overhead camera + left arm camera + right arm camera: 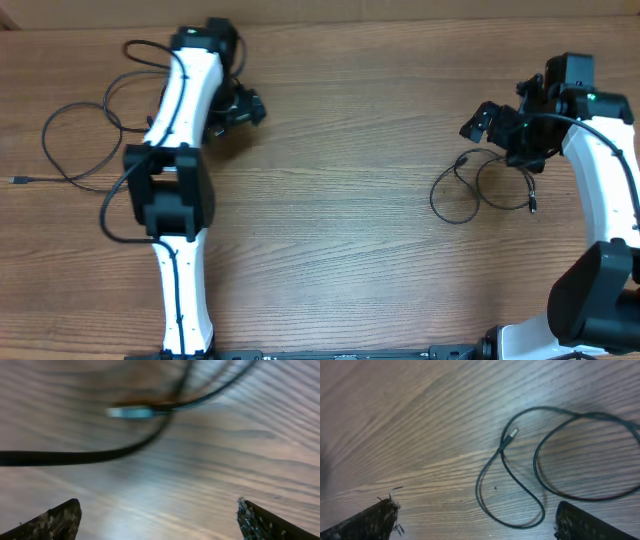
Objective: Untangle cables
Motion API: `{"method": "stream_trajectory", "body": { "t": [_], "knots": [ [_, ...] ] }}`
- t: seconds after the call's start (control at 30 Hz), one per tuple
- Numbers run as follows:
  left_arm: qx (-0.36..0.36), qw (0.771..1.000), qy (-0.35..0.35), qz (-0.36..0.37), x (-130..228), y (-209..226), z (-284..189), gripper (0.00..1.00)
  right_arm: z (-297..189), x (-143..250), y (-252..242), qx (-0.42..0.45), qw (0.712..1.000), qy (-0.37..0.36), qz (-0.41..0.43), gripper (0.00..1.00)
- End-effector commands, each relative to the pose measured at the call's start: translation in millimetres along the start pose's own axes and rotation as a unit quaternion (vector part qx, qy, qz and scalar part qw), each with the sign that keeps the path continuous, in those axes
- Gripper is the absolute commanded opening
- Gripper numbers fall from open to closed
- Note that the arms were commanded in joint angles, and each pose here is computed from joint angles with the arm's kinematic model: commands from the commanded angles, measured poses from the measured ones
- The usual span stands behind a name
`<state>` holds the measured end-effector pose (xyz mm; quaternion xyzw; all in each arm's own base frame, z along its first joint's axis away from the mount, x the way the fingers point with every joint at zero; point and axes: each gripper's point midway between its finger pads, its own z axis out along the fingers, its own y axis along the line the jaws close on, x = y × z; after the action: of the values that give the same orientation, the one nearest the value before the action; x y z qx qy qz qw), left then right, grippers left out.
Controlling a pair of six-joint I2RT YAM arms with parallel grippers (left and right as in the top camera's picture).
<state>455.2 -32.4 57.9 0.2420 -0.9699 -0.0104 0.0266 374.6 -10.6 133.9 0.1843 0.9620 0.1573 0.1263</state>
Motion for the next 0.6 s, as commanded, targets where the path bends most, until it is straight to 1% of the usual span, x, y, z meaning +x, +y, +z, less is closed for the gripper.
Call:
{"method": "stream_trajectory", "body": {
  "t": [0.0, 0.13, 0.17, 0.23, 0.27, 0.33, 0.43, 0.5, 0.57],
  "knots": [
    [0.027, 0.999, -0.024, 0.002, 3, 6, -44, 0.99, 11, 5, -4, 0.004, 1.0, 0.007, 0.0, 1.0],
    [0.014, 0.999, -0.013, -0.047, 13, 13, -51, 1.0, 15, 5, -5, 0.003, 1.0, 0.004, -0.001, 1.0],
    [0.0, 0.997, -0.02, -0.068, 12, 19, -52, 1.0, 15, 4, -5, 0.003, 1.0, 0.003, -0.001, 1.0],
    [-0.035, 0.99, -0.044, -0.133, 7, 33, -55, 1.0, 15, 4, -5, 0.003, 1.0, 0.002, -0.002, 1.0],
    [-0.046, 0.981, -0.055, -0.178, 5, 40, -56, 0.99, 15, 4, -5, 0.003, 1.0, 0.002, -0.002, 1.0],
    [-0.047, 0.962, -0.068, -0.26, -1, 46, -56, 1.0, 15, 3, -5, 0.003, 1.0, 0.001, -0.002, 1.0],
    [-0.038, 0.929, -0.074, -0.361, -6, 47, -51, 0.99, 15, 0, -4, 0.001, 1.0, -0.005, -0.004, 1.0],
    [-0.038, 0.923, -0.081, -0.374, -13, 45, -44, 1.0, 15, -1, -4, 0.001, 1.0, -0.007, -0.005, 1.0],
    [-0.044, 0.921, -0.096, -0.374, -22, 46, -36, 0.91, 15, -1, -4, 0.0, 1.0, -0.008, -0.005, 1.0]
  ]
}}
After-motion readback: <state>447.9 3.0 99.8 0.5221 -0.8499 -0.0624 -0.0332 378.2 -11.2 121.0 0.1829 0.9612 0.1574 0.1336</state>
